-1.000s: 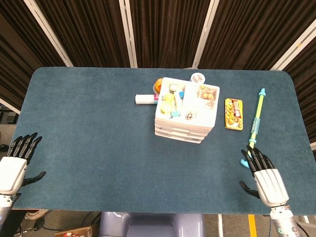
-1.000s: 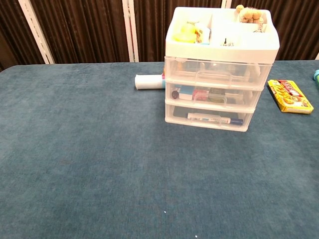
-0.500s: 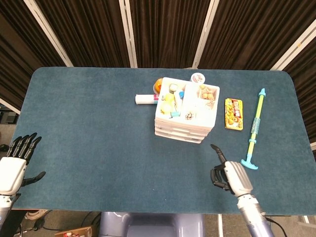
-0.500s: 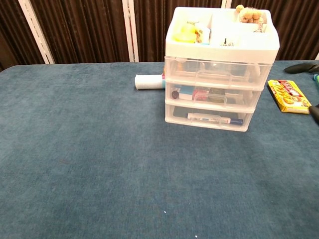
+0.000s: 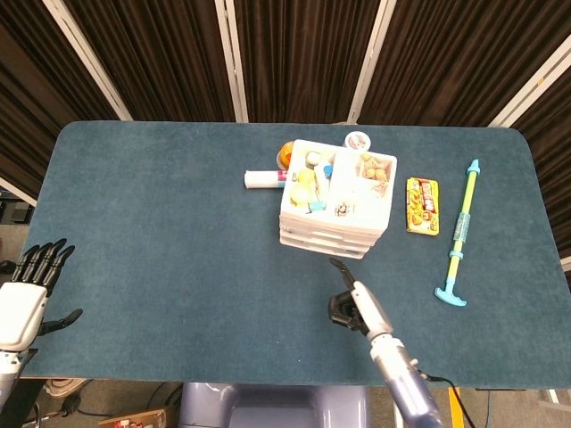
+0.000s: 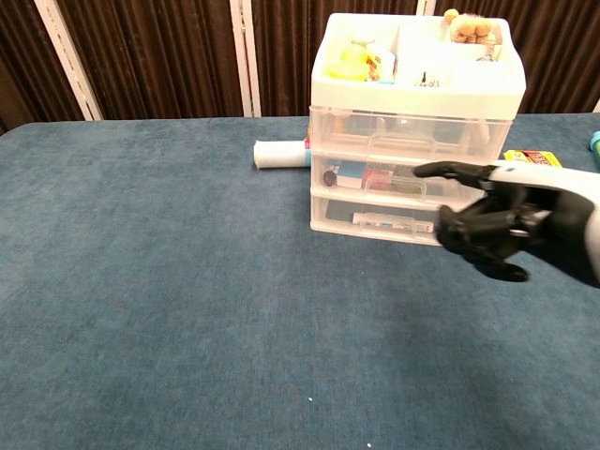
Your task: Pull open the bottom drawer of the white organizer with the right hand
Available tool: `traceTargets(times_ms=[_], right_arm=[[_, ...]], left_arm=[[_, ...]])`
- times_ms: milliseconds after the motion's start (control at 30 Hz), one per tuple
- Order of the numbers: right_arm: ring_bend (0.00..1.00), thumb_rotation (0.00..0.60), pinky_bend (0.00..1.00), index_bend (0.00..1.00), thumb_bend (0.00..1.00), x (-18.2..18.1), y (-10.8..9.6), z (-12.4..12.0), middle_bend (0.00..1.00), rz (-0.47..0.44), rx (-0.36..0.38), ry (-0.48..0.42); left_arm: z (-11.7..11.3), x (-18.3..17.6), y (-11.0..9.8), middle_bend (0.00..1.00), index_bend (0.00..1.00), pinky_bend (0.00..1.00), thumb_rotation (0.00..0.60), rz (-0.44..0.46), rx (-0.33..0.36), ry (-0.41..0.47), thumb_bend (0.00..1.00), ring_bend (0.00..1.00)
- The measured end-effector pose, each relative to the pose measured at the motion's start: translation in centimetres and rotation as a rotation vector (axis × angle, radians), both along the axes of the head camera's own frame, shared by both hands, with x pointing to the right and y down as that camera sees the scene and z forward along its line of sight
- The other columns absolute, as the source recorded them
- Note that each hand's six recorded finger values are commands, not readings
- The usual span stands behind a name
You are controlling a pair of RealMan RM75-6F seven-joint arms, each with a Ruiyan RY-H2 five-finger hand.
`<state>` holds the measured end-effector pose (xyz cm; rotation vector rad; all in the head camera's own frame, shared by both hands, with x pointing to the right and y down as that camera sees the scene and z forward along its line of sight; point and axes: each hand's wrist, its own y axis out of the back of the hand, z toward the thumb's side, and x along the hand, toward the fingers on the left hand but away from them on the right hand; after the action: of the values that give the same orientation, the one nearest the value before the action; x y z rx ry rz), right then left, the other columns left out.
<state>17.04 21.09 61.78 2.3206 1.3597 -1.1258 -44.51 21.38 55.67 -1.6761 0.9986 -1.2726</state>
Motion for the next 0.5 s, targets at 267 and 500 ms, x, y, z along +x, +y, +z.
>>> traceTargets(times_ms=[267, 500], right_arm=[[0.87, 0.6, 0.93, 0.0, 0.74, -3.1, -1.5, 1.0, 0.87, 0.038, -0.001, -0.033], [0.87, 0.6, 0.93, 0.0, 0.74, -3.4, -3.3, 1.9, 0.87, 0.105, 0.003, -0.027]], left_arm=[[0.0, -0.1, -0.1, 0.0, 0.0, 0.03, 0.6, -0.009, -0.004, 0.007, 0.04, 0.0], [0.0, -0.2, -0.1, 0.0, 0.0, 0.03, 0.6, -0.014, -0.011, 0.018, 0.04, 0.0]])
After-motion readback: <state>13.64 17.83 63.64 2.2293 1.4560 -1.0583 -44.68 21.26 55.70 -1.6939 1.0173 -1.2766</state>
